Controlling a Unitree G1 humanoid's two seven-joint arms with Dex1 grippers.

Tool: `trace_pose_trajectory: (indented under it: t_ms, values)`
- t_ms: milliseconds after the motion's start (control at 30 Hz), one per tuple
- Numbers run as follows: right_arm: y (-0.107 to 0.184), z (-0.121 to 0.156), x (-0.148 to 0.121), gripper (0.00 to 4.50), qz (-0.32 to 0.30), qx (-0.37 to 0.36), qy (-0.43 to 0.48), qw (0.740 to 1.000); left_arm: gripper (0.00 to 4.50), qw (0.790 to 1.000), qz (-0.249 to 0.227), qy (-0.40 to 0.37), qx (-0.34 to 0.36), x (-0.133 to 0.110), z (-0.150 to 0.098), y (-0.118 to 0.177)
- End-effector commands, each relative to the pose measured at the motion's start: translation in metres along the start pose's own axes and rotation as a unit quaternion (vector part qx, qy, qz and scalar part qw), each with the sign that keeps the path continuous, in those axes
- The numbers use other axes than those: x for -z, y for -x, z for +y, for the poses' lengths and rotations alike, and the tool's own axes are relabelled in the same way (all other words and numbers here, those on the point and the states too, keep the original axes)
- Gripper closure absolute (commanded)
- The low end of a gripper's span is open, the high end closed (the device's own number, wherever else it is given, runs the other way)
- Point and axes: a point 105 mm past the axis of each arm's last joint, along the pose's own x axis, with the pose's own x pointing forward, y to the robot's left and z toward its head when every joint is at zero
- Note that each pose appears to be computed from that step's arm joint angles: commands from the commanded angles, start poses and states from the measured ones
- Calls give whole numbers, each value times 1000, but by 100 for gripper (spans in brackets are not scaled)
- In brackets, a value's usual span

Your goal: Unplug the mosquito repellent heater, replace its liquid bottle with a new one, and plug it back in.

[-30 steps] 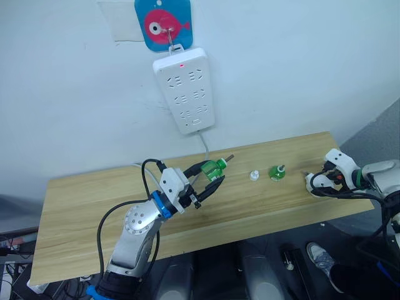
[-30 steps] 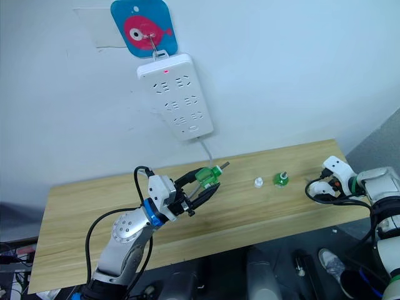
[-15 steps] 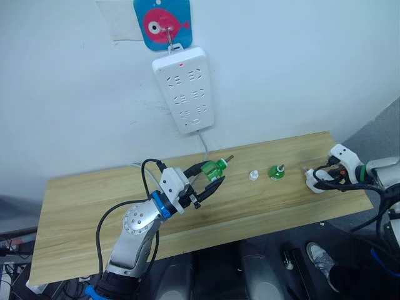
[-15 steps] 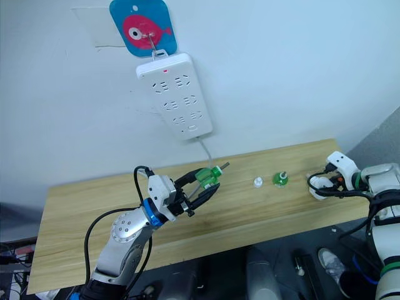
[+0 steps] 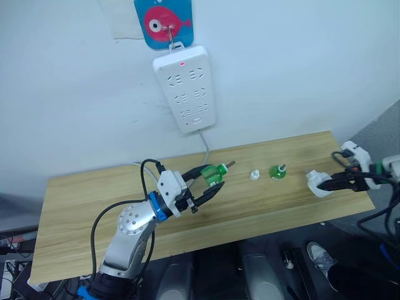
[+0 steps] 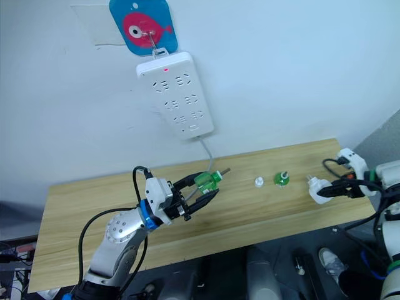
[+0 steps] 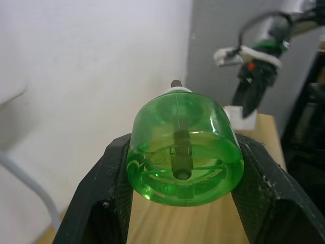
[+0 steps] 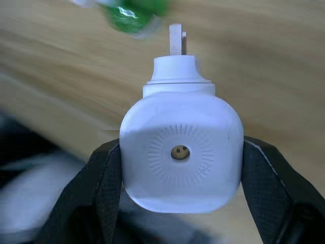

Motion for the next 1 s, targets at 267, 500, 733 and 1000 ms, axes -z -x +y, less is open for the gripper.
trace_pose_trajectory:
  t_ms: [267,500,733,1000]
  values:
    - [12,128,-28,157,-50,-298,-141,943,225,993,-37,-29,110,-28,-24,3]
    - [-1,159,-35,157,-74,-357,-116,924,225,991,-42,-39,123,-28,-25,-4]
    - [-7,181,-42,157,-87,-374,-101,918,225,989,-45,-43,134,-30,-33,-8]
    - [-7,195,-44,157,-93,-371,-96,919,225,990,-54,-41,125,-32,-35,-11]
